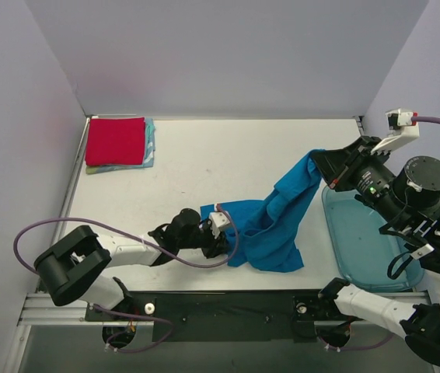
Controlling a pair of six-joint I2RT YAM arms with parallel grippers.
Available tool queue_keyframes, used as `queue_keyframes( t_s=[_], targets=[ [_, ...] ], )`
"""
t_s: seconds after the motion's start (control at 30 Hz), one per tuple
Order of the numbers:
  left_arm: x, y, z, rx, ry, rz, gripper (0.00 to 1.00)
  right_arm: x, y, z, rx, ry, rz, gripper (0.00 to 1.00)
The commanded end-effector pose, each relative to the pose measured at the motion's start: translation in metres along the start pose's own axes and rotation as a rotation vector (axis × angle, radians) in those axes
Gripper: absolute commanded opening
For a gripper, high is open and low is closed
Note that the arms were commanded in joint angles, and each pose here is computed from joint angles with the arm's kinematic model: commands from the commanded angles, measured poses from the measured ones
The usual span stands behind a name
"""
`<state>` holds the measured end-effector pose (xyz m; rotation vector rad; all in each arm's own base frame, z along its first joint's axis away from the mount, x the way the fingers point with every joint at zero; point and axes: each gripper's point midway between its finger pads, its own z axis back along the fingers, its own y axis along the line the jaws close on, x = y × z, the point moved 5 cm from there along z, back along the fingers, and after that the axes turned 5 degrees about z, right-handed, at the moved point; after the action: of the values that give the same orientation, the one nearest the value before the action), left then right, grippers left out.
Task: Fold and stack the t-shirts
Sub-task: Flatten out the tshirt
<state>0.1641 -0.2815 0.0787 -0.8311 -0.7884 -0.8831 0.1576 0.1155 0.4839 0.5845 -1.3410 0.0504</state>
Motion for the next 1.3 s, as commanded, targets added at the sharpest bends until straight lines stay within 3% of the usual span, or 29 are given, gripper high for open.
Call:
queue_keyframes(
  t_s=[0.0,0.27,0.73,0.8,0.87,0.9,1.03,1.07,1.17,1.27],
  targets=[
    [0.003,-0.005,0.005,-0.028,-0.041,-0.016,0.41,0.010,0.001,-0.005,-0.013,-0.044,-0.014,0.00],
    [-0.013,-0.023,-0.005,-0.172,0.006,-0.128,0.42,0.008,-0.001,-0.003,-0.018,-0.038,-0.009,0.00],
    [0.001,-0.026,-0.029,-0.152,-0.016,-0.048,0.50,0.003,-0.009,0.004,-0.050,-0.037,-0.007,0.00],
    [0.000,-0.024,-0.029,-0.126,-0.016,-0.035,0.45,0.004,-0.008,0.004,-0.047,-0.034,-0.002,0.00],
    [0.000,-0.021,-0.030,-0.101,-0.019,-0.034,0.24,0.004,-0.009,0.003,-0.050,-0.032,0.007,0.00],
    [0.000,-0.020,-0.029,-0.092,-0.020,-0.029,0.03,0.003,-0.009,0.003,-0.056,-0.031,0.011,0.00],
    [0.015,-0.012,-0.020,-0.024,-0.030,-0.047,0.00,0.006,-0.013,0.006,-0.080,-0.037,0.023,0.00],
    [0.011,-0.003,-0.013,0.005,0.024,-0.076,0.00,0.007,-0.015,0.008,-0.092,-0.039,0.034,0.00],
    [0.040,0.032,0.027,0.200,0.064,-0.116,0.00,0.009,-0.023,0.013,-0.132,-0.050,0.063,0.00],
    [0.096,0.071,0.079,0.396,-0.043,-0.238,0.00,0.008,-0.030,0.010,-0.174,-0.051,0.108,0.00]
  ],
)
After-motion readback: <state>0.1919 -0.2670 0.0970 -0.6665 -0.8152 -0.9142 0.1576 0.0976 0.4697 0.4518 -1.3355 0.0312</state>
